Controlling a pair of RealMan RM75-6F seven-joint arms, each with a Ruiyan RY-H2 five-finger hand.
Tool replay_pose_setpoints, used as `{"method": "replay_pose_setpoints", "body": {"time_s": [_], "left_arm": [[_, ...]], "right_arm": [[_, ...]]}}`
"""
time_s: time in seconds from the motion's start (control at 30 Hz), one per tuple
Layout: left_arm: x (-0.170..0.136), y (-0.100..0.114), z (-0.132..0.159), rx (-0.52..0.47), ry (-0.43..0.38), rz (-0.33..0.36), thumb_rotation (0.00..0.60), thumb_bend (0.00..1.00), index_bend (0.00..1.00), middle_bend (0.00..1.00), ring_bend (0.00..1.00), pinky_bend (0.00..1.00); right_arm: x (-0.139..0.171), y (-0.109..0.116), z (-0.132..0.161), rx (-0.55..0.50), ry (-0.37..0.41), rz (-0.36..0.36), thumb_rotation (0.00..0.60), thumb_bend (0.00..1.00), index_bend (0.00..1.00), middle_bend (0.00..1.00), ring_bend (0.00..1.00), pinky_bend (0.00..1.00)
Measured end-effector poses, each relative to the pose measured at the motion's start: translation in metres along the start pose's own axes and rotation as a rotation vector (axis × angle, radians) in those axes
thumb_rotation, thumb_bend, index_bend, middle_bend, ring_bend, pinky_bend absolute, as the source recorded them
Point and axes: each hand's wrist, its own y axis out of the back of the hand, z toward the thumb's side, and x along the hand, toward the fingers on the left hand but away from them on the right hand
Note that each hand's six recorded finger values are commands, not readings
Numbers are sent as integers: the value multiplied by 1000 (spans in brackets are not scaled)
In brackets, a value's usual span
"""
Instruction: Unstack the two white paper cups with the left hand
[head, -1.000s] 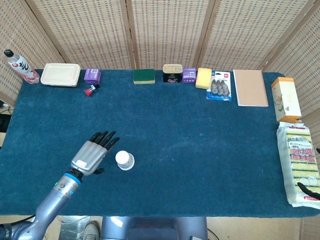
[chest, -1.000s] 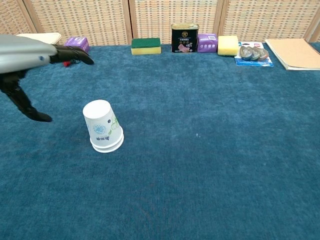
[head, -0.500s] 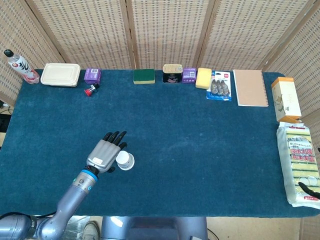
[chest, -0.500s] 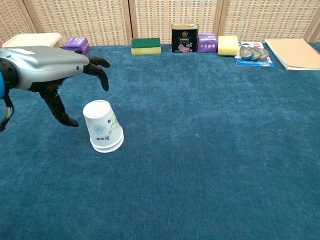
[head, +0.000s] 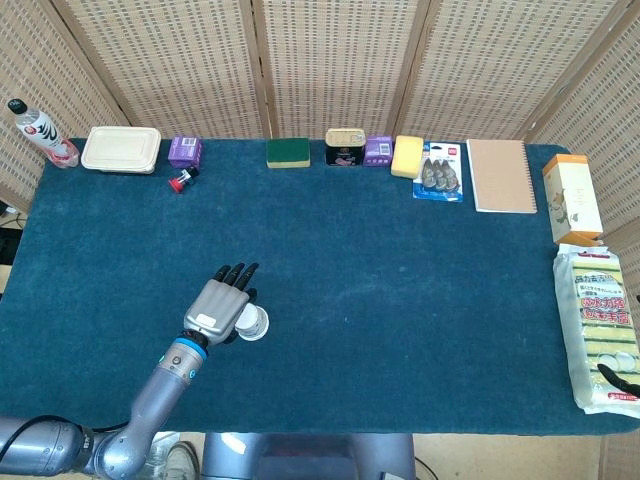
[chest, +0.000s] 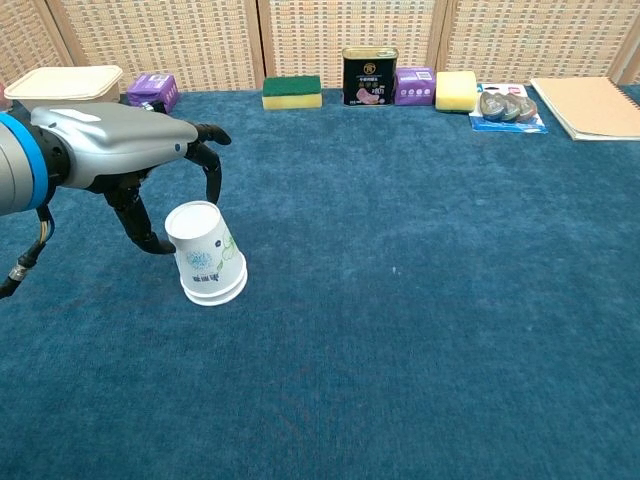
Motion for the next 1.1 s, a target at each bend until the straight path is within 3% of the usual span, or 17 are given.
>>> {"method": "replay_pose_setpoints", "body": {"time_s": [0.5,0.77,1.1], "left_arm": [[-4,10,-4,-22,17,18,600,216,386,0,0,88],[-18,32,-16,-48,29,55,600,216,387,0,0,87],[-49,72,-51,-131,58,128,600,216,386,0,0,87]], "right_arm": [[0,0,0,-4,2,1,600,159,125,8,0,0],[1,0,1,-3,4,1,600,159,125,8,0,0],[1,-3,3,6,9,7,600,159,125,8,0,0]]}}
